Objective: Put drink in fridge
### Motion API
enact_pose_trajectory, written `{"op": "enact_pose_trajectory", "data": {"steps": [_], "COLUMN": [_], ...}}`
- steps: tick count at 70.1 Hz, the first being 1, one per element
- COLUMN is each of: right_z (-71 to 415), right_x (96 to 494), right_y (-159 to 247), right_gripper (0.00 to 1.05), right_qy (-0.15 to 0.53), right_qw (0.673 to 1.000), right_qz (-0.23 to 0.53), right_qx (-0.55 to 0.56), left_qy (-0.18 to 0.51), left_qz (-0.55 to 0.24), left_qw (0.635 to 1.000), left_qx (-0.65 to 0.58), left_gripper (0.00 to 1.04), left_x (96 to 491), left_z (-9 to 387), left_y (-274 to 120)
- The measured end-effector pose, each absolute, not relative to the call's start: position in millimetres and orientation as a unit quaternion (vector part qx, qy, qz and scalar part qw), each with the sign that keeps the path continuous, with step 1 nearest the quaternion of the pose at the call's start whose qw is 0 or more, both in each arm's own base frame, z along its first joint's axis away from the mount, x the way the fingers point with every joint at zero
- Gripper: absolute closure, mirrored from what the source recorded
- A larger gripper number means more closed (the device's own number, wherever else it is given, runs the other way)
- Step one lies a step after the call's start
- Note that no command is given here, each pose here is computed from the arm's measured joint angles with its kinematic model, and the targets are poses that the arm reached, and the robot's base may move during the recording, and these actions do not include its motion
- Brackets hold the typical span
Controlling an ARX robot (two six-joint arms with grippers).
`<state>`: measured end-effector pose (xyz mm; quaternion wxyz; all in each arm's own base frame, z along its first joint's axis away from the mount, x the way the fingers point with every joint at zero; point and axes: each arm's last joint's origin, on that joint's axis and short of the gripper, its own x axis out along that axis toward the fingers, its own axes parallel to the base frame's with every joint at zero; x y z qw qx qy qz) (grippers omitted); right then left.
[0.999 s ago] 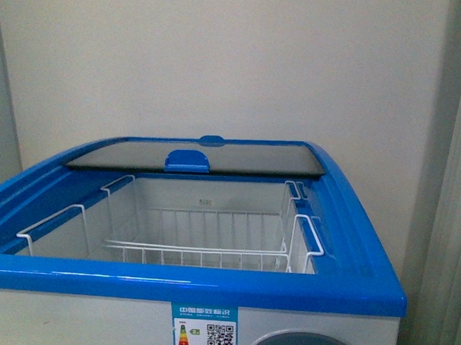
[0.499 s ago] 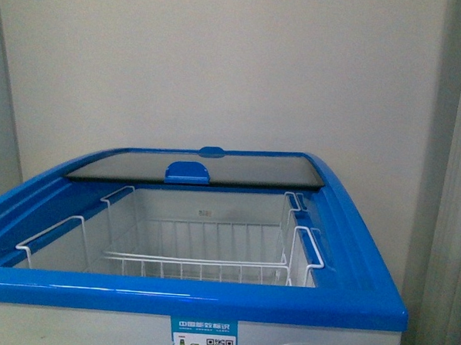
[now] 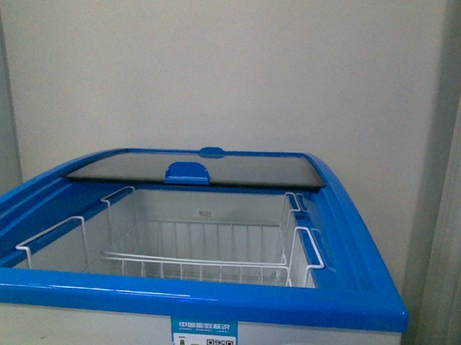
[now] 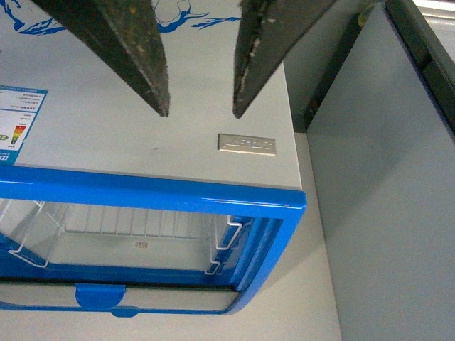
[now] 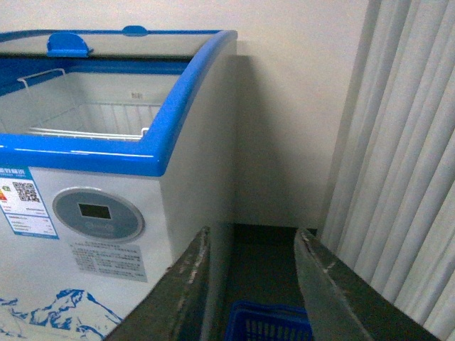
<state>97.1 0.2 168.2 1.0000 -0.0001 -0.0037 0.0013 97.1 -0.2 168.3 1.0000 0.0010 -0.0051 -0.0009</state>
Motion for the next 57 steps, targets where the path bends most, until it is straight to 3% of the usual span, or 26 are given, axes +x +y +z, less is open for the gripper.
{"op": "enact_pose_trajectory", "data": {"steps": [24, 57], "right_z": [168.2, 168.3], "right_x": [97.1, 97.1], "right_y": [0.2, 0.2], "right_gripper": [0.07, 0.08], "right_qy": [-0.004, -0.004], "right_qw": [1.0, 1.0], "right_qz": [0.001, 0.001], "right_qx": [0.0, 0.0], "left_qy": [-0.005, -0.005], "left_qz": [-0.001, -0.001], "left_qw": [1.0, 1.0], "left_qx": [0.001, 0.001], "left_gripper": [0.07, 0.08], "left_x": [97.1, 97.1], "left_z": [168.3, 168.3], "left_y": [-0.2, -0.2]}}
